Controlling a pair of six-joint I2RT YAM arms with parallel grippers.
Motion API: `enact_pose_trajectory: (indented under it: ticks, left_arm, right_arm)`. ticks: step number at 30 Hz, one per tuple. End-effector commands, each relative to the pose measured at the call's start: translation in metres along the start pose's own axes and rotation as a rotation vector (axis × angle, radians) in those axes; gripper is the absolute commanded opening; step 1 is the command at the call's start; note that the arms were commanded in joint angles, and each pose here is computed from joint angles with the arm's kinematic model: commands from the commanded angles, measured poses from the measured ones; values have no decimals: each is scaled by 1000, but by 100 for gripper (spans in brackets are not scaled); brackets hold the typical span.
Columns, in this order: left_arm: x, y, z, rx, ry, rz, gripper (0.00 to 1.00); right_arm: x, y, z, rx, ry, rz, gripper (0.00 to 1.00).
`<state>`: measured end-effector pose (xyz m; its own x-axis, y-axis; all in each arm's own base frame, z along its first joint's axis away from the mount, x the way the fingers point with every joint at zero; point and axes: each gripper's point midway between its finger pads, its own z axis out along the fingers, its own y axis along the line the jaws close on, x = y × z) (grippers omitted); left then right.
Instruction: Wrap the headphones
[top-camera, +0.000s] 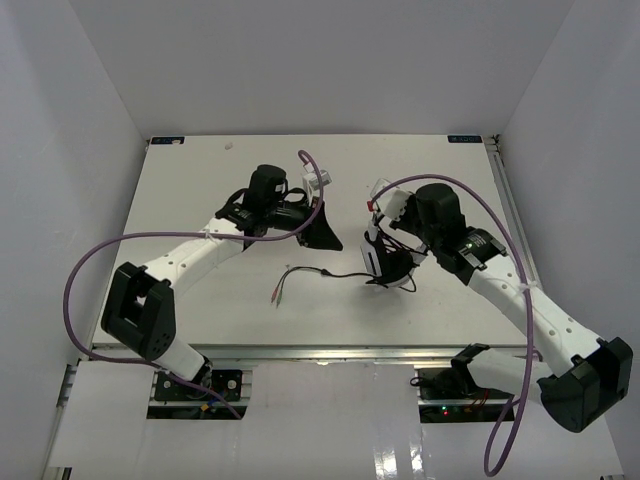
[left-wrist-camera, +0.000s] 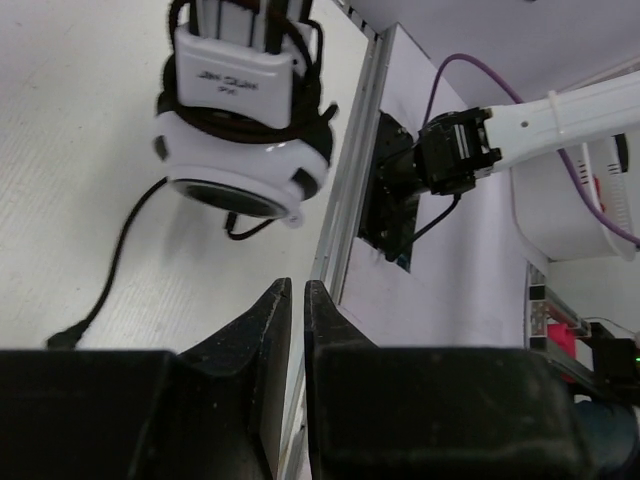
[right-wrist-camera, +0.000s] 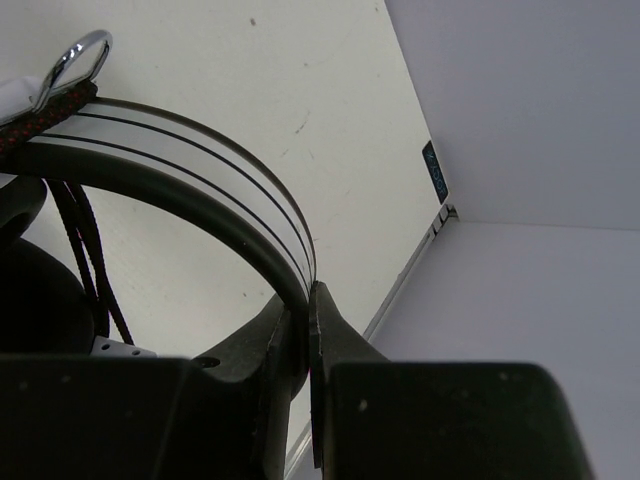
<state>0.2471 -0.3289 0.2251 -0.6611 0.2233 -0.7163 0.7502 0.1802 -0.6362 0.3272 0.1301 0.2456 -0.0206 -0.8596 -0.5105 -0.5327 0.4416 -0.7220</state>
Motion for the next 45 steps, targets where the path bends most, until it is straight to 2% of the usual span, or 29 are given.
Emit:
enact_pose_trajectory:
  ticks: [1, 3, 6, 8, 10, 13, 20, 22, 26, 31, 37, 43, 45]
  left_arm:
    - [-16, -18, -3, 75, -22, -20, 22]
    - [-14, -12, -5, 30, -30, 19, 29]
    - [-2, 18, -15, -155, -57, 126, 52]
    - [15, 42, -24, -277, -44, 217, 60]
    - [28, 58, -30, -313, -23, 320, 66]
    - [56, 71, -26, -295, 40, 336, 68]
    - [70, 89, -22, -335, 95, 261, 68]
    - [76, 85, -20, -301, 91, 257, 73]
    - [84, 76, -18, -243, 30, 314, 79]
    - [84, 60, -23, -208, -66, 430, 80]
    - [81, 37, -28, -134, -136, 540, 81]
    - [81, 23, -23, -59, -208, 542, 96]
    - [77, 15, -20, -21, -243, 521, 98]
  right_arm:
    - [-32, -40, 1, 208, -95, 122, 8]
    - [-32, -39, 4, 205, -91, 127, 8]
    - [-35, -38, 3, 194, -100, 110, 8]
    - [-35, -36, 2, 179, -107, 98, 8]
    - [-34, -31, 1, 155, -114, 91, 8]
    - [-32, -26, 3, 115, -126, 122, 8]
    - [-33, -32, 3, 27, -193, 292, 8]
    - [-36, -34, 0, -27, -214, 344, 8]
    - [-49, -40, -4, -166, -267, 488, 8]
    - [-74, -46, -17, -340, -354, 663, 8]
    - [-103, -72, -37, -409, -415, 825, 8]
    - [-121, -90, -54, -433, -462, 923, 8]
    - [-123, -94, -57, -442, -472, 952, 8]
